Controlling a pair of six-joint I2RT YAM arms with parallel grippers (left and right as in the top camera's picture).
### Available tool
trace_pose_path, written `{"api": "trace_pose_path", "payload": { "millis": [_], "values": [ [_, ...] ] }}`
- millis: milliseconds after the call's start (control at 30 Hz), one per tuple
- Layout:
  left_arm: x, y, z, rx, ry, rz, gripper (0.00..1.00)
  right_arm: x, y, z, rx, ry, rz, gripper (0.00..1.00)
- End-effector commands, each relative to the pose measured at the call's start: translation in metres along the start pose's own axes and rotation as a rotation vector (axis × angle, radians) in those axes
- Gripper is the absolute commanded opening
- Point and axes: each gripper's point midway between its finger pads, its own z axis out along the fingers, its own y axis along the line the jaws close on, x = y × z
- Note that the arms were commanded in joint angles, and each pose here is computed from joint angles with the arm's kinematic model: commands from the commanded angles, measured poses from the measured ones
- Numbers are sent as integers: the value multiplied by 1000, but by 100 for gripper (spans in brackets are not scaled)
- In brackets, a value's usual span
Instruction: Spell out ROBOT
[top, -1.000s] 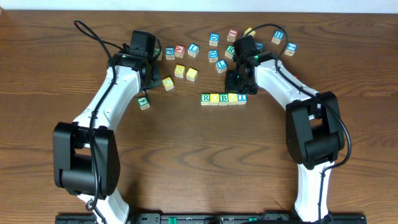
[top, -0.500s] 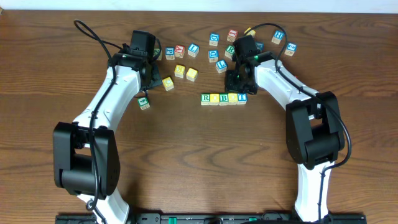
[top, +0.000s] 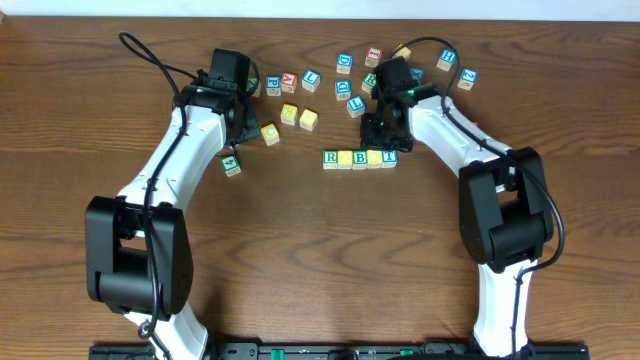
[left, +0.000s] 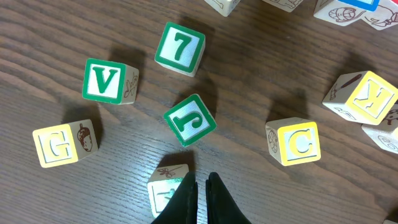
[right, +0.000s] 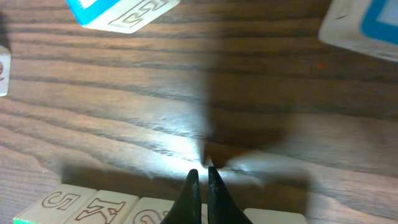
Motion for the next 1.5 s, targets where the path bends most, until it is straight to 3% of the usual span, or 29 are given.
{"api": "trace_pose_path", "payload": {
  "millis": [0, 1233, 1467],
  "values": [
    [-1, 4, 1, -15, -3, 2, 8, -1, 8, 1, -14, 0, -35, 1],
    [-1, 4, 1, -14, -5, 2, 8, -2, 7, 1, -5, -5, -37, 2],
    [-1, 4, 1, -13, -6, 1, 8, -16, -9, -1, 34, -53, 50, 2]
  ]
}}
